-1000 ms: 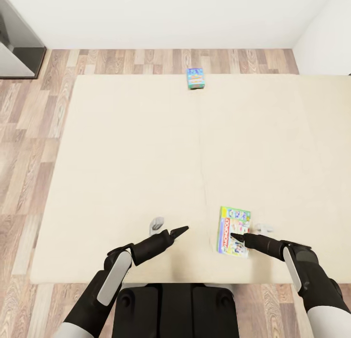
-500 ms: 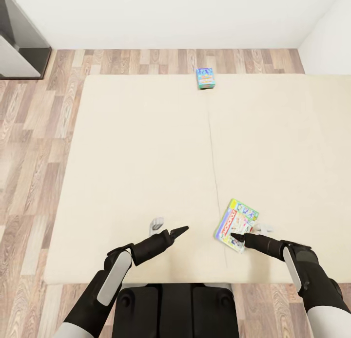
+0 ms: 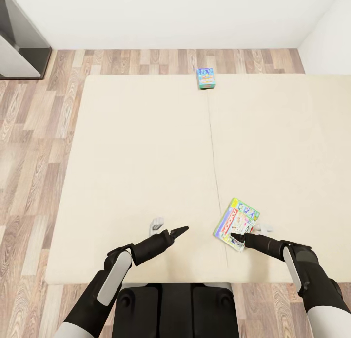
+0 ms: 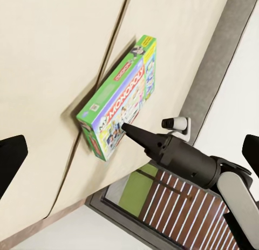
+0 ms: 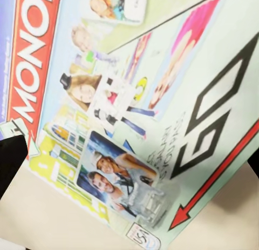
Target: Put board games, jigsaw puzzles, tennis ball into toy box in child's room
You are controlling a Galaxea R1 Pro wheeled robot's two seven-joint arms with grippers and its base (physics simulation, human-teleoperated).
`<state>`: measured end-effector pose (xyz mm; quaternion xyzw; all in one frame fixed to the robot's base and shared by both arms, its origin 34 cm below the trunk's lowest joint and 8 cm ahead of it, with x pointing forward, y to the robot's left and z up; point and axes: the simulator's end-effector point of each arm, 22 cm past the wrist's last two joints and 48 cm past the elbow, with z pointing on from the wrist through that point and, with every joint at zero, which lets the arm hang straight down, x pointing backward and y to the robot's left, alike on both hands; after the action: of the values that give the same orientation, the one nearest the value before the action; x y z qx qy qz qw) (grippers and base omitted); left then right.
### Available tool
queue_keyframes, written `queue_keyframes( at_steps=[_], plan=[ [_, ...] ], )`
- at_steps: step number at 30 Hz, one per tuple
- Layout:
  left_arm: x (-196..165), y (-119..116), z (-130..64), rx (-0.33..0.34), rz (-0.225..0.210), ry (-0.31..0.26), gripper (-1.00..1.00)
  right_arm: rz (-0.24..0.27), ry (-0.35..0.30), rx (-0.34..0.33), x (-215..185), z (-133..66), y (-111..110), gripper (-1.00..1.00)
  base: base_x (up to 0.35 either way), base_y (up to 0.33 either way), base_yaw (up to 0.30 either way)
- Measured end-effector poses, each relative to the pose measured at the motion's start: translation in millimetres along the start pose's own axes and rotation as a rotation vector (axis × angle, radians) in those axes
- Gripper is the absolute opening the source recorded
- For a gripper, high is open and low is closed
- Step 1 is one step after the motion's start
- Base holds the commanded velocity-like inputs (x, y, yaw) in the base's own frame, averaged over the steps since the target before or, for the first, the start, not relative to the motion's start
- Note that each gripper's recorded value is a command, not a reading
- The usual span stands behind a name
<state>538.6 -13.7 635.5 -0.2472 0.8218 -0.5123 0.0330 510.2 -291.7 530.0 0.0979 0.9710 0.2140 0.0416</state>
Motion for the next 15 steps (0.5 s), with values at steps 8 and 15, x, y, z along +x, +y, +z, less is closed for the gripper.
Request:
queue_keyframes(
  at_steps=[8, 15],
  plan=[
    [0.4, 0.7, 0.0, -0.001, -0.001, 0.0, 1.0, -0.001, 0.0, 0.003, -0.3, 0.0, -0.5, 1.0, 0.0, 0.003, 0.0],
    [0.6, 1.0, 0.0, -0.002, -0.002, 0.001, 1.0, -0.006, -0.008, 0.022, -6.1, -0.3, -4.6, 1.0, 0.0, 0.001, 0.0]
  ],
)
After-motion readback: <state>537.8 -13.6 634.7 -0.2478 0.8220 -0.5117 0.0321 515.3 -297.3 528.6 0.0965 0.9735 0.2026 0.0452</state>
